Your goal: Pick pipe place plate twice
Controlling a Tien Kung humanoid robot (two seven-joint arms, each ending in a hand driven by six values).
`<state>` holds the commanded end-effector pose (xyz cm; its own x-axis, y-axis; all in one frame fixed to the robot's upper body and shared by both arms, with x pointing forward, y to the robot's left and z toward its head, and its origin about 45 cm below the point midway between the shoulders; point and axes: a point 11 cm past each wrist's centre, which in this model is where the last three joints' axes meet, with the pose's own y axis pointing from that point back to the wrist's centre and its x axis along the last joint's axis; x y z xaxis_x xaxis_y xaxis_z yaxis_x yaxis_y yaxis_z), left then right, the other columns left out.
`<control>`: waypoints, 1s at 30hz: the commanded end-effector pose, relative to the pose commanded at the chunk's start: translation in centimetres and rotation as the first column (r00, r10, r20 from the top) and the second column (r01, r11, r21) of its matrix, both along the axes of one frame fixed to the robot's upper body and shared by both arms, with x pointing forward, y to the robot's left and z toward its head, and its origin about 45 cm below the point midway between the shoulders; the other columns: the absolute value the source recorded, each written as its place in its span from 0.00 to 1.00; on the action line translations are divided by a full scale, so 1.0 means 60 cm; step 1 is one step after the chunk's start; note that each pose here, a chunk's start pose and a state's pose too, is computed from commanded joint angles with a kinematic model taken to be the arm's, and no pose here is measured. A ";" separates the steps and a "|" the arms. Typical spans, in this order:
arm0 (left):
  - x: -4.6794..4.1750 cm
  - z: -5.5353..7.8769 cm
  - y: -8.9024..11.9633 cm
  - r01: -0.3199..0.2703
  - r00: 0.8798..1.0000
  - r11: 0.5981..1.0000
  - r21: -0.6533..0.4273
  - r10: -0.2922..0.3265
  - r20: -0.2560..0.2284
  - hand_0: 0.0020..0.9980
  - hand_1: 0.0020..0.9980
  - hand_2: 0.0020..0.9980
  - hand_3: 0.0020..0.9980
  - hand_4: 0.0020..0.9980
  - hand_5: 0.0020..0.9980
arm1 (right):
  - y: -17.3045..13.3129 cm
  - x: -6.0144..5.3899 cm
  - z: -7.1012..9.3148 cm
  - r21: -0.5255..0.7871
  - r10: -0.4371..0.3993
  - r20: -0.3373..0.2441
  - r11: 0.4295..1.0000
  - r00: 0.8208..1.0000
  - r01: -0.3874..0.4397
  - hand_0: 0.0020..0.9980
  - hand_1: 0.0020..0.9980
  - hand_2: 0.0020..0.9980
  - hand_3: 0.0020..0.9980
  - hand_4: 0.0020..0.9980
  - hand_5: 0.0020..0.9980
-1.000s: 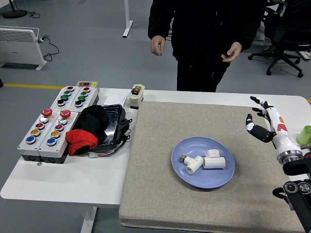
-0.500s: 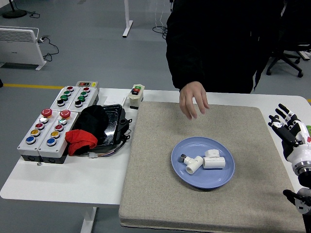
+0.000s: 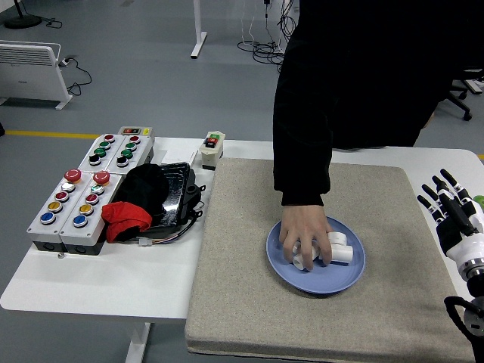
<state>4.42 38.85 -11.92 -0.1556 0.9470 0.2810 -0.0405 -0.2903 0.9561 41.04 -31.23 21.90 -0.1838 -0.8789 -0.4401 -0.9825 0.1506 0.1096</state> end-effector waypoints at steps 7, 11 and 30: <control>0.002 0.000 0.001 0.000 1.000 1.000 0.000 0.000 0.004 0.62 0.58 0.51 0.58 0.27 1.00 | -0.003 0.000 -0.001 0.018 -0.015 -0.004 1.000 1.000 0.015 0.80 0.78 0.84 0.81 0.48 0.47; 0.004 0.001 0.001 0.000 1.000 1.000 0.000 0.000 0.007 0.62 0.58 0.51 0.58 0.27 1.00 | -0.006 -0.001 -0.002 0.021 -0.025 -0.007 0.999 1.000 0.025 0.80 0.78 0.84 0.80 0.49 0.49; 0.008 0.001 0.000 0.001 1.000 1.000 -0.002 -0.001 0.013 0.62 0.58 0.51 0.58 0.27 1.00 | -0.020 -0.003 -0.003 0.057 -0.069 -0.008 0.996 0.998 0.070 0.79 0.77 0.83 0.80 0.48 0.53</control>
<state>4.91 38.87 -11.85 -0.1579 0.9476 0.2775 -0.0528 -0.2888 0.9559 40.85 -32.44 21.71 -0.2466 -0.8371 -0.4884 -0.9691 0.2119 0.1261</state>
